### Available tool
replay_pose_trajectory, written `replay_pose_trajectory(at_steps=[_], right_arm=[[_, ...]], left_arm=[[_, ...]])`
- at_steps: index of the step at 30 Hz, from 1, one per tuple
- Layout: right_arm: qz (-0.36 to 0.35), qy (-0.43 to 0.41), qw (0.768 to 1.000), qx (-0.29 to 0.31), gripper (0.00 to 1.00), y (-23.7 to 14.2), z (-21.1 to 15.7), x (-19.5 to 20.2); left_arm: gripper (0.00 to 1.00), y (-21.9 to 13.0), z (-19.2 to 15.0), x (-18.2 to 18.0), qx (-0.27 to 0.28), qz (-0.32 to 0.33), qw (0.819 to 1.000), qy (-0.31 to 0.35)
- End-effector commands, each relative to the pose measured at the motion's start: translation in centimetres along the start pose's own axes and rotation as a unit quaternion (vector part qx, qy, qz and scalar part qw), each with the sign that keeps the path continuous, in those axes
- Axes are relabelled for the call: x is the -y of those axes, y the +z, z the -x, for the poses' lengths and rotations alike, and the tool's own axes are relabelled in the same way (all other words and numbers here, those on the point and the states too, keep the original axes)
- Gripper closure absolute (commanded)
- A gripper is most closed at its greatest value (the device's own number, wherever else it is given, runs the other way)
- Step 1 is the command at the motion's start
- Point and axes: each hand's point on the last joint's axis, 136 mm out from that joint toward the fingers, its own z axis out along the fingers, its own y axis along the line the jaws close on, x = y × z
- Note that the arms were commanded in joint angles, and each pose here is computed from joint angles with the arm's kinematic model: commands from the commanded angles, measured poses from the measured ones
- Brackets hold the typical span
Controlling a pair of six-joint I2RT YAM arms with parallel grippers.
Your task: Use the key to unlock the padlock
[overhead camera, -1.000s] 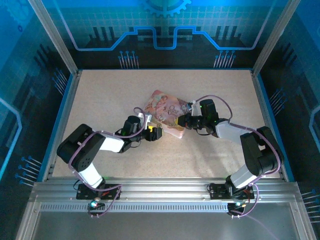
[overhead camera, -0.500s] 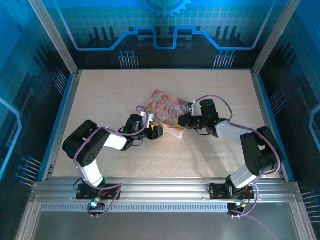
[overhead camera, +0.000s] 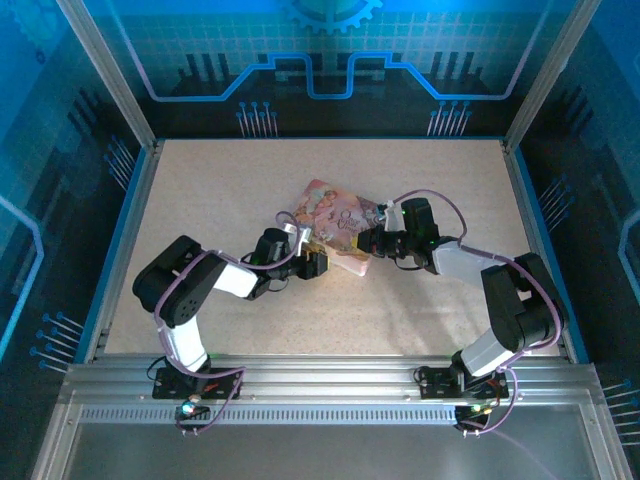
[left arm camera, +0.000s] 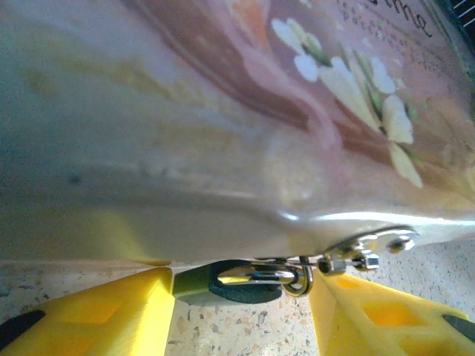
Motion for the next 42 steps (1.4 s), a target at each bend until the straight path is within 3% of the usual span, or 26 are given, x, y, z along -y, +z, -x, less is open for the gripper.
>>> replay_pose_trajectory(at_steps=[1, 24, 36, 42], right_arm=[[-0.036, 0.027, 0.999, -0.021, 1.0, -0.3, -1.9, 2.5], [-0.032, 0.024, 0.999, -0.014, 1.0, -0.7, -1.7, 2.1], [-0.03, -0.044, 0.998, 0.033, 1.0, -3.1, -0.5, -0.3], [-0.025, -0.086, 0.995, 0.036, 1.0, -4.1, -1.8, -1.3]], left_arm=[[0.49, 0.6, 0.7, 1.2, 0.007, -0.022, 1.0, 0.009], [0.66, 0.3, 1.5, 2.4, 0.012, -0.029, 0.999, 0.01], [0.71, -0.4, 1.9, 3.6, 0.006, -0.01, 1.0, -0.011], [0.72, -0.9, 2.1, 4.8, -0.008, -0.006, 0.999, -0.046]])
